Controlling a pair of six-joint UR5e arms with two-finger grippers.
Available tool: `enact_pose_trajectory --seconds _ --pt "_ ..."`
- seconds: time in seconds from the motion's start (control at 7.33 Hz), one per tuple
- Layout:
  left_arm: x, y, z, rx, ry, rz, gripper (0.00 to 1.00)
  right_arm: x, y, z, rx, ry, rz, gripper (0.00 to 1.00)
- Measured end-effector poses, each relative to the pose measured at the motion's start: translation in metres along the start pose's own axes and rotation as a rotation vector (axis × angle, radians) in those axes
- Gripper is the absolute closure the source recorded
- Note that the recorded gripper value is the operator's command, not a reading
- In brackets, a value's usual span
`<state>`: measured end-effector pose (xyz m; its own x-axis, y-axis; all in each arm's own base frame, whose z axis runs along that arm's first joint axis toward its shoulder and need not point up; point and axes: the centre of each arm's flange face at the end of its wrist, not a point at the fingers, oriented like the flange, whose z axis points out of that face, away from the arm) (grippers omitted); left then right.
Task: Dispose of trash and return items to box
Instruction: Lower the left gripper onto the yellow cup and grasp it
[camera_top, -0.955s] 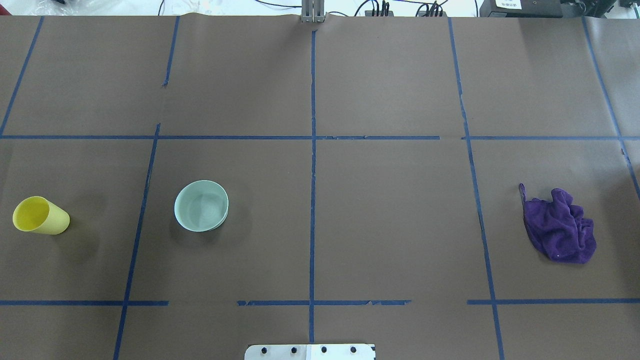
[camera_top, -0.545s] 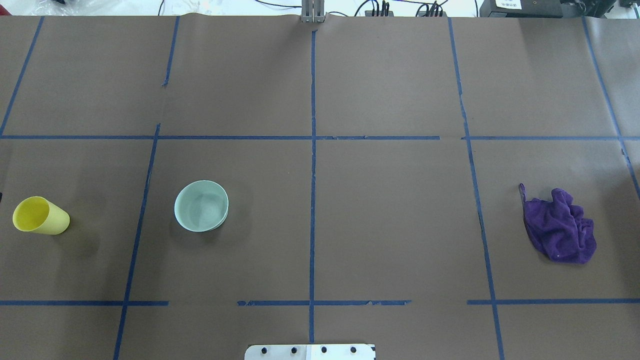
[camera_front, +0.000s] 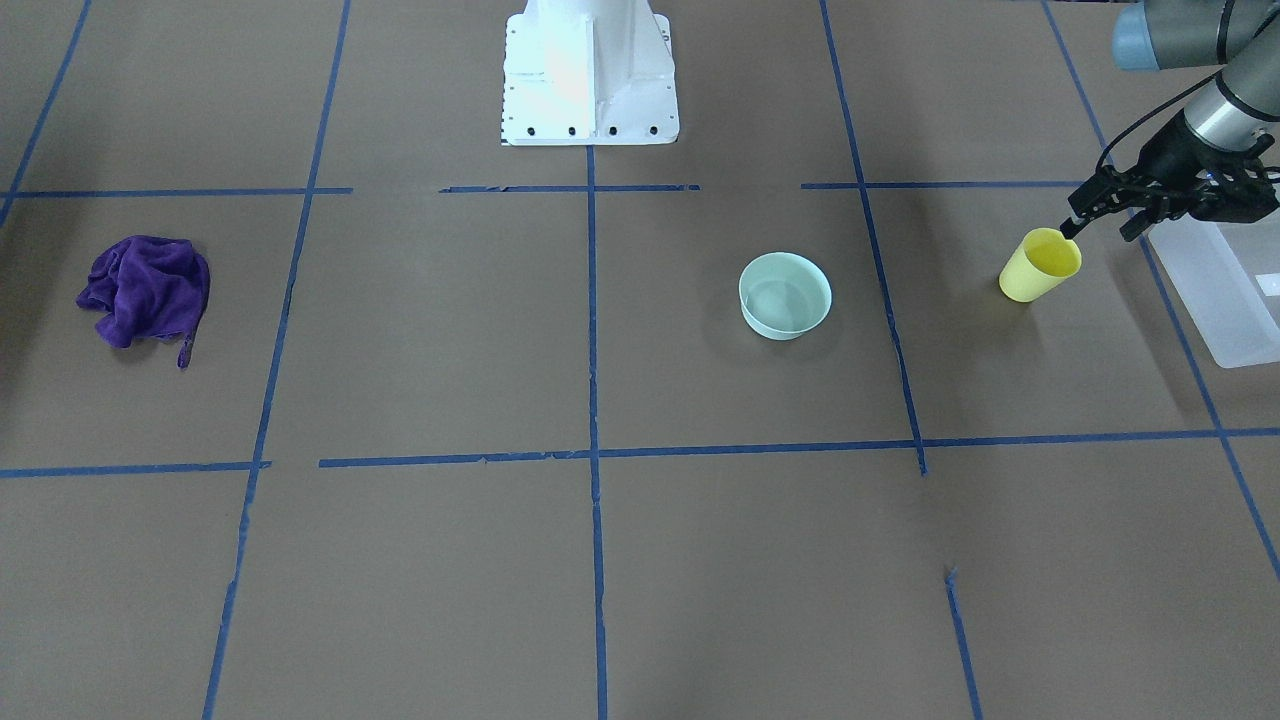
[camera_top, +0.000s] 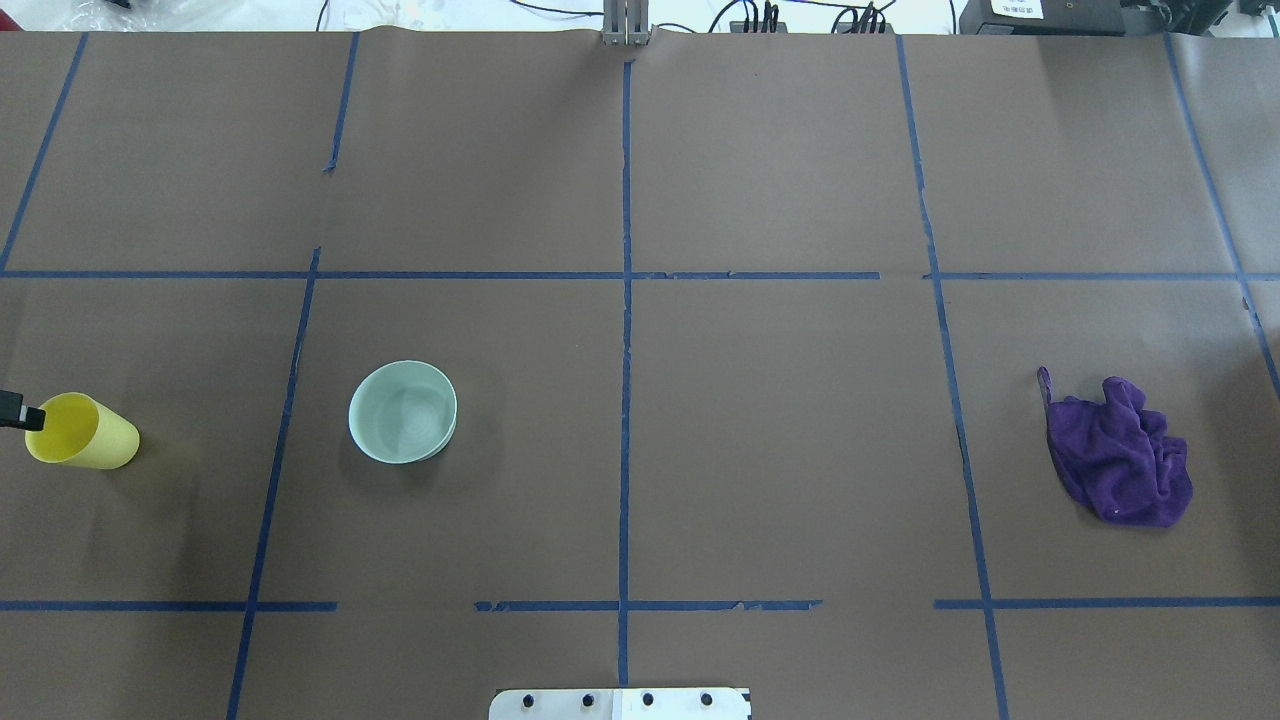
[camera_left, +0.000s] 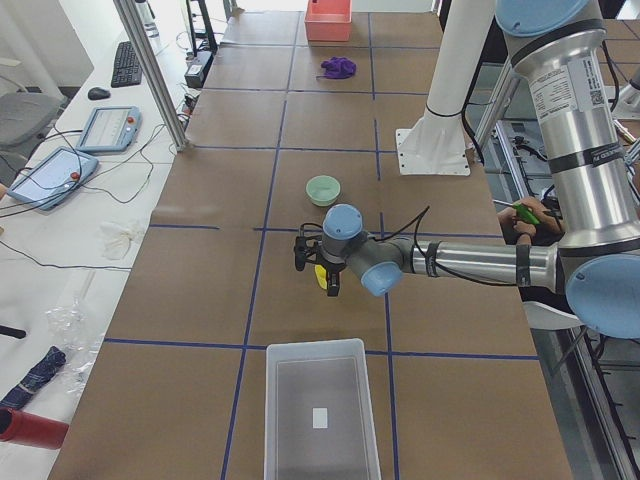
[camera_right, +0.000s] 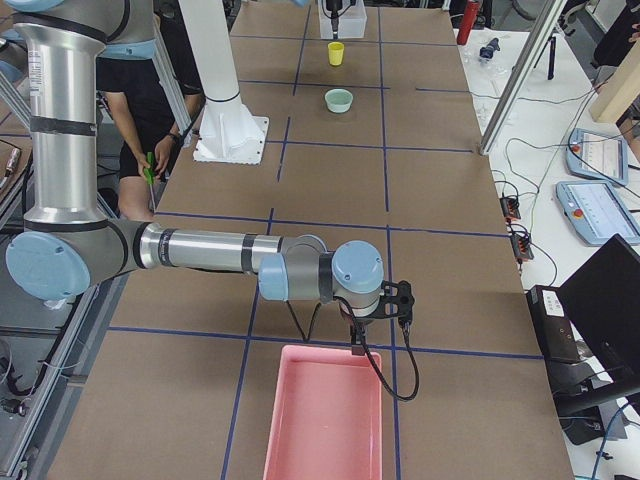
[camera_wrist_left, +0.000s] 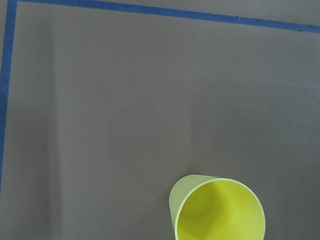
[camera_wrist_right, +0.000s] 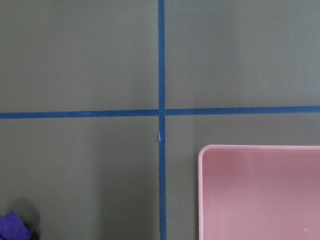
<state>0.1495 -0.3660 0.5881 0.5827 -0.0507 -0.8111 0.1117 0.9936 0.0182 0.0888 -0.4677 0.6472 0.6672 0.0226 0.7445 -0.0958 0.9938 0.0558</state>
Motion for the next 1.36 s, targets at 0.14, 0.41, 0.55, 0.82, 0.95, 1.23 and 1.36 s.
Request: enact_pose_trajectory --seconds 0.14,0.41,0.55,0.82,0.95,1.23,1.36 --pt "0.002 0.002 0.007 -0.001 -0.004 -0.006 0.00 0.000 0.000 0.000 0.000 0.000 -0.001 0.00" --pt "0.000 0.002 0.015 0.003 -0.018 -0.012 0.00 -0.001 -0.001 0.000 0.000 0.000 -0.001 0.00" --pt "-0.001 0.001 0.020 0.003 -0.026 -0.011 0.00 0.000 -0.001 0.000 -0.001 0.000 0.000 0.00" --pt "0.000 -0.003 0.028 -0.001 -0.031 -0.009 0.01 0.000 -0.001 0.000 -0.001 0.000 0.001 0.00" --pt "0.001 -0.004 0.031 -0.004 -0.032 -0.007 0.03 0.000 -0.001 0.000 -0.001 0.000 0.000 0.00" --pt "0.002 -0.004 0.036 -0.002 -0.041 -0.001 0.18 0.000 -0.001 0.000 -0.002 0.000 0.001 0.00" --pt "0.003 -0.004 0.039 -0.001 -0.046 -0.001 0.33 0.000 -0.001 0.000 -0.002 0.000 0.001 0.00"
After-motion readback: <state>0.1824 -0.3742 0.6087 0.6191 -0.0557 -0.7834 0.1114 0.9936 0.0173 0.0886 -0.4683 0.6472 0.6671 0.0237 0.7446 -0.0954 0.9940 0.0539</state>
